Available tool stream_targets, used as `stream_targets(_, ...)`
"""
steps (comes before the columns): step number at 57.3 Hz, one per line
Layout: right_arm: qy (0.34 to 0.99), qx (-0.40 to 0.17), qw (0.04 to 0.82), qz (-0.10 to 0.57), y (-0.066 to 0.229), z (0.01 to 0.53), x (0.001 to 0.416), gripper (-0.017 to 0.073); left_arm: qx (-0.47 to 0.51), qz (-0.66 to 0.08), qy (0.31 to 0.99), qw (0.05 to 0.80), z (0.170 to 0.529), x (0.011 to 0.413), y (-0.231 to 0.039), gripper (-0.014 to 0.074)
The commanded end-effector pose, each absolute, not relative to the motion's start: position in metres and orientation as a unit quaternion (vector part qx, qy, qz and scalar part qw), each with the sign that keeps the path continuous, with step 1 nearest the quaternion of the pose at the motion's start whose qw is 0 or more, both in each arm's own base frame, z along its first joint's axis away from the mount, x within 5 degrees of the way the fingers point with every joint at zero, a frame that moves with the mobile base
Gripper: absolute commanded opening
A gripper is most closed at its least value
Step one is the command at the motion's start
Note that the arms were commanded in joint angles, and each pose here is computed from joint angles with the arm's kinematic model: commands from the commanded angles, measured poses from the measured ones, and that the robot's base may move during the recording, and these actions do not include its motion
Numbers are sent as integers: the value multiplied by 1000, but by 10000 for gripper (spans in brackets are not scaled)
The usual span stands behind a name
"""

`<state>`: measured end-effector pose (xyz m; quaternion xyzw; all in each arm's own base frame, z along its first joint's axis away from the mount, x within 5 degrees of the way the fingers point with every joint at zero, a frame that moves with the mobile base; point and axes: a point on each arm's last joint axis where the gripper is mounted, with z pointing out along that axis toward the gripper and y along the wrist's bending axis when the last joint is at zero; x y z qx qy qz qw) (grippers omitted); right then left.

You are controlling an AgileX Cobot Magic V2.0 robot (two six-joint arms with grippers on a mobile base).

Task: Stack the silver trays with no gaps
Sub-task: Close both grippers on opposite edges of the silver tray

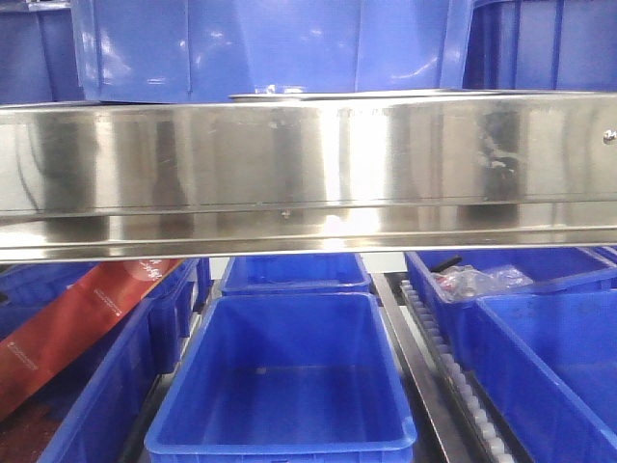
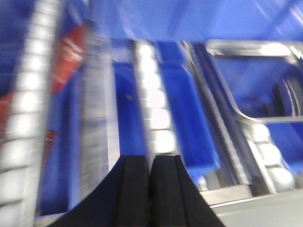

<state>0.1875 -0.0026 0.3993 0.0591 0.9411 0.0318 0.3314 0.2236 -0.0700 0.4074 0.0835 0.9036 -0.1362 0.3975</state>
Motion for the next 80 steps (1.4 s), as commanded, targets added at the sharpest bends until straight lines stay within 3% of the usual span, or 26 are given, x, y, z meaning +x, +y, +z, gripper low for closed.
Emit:
stream_targets(1,946,27,320,42,8,402,215,-79,114,-156,898,395,412,238,-96,-19)
stream_targets(13,948,-48,312,37,47,412,276,-79,152,-116,914,357,407,282,-166,-19)
stream_targets(22,956,-60,286,40,62,409,316,-72,178,-98,925,322,395,313,-210,-13)
stream_targets(26,957,-60,281,39,66,404,334,-52,178,-101,928,310,386,326,-222,29)
stream_targets(30,958,-60,277,39,68,399,348,69,177,-106,929,307,383,334,-230,108)
stream_targets(37,961,-60,268,41,72,389,365,410,178,-107,928,308,375,345,-237,323)
stream_targets(40,962,-60,264,41,74,385,371,446,171,-109,930,306,370,348,-239,400)
stream_targets(47,964,-59,255,43,76,371,382,395,155,-110,936,298,360,354,-242,487)
stream_targets(53,966,-56,243,63,82,357,391,350,150,-107,940,287,350,360,-243,487)
stream_targets(80,970,-51,225,73,89,318,418,350,140,-102,946,273,320,381,-246,484)
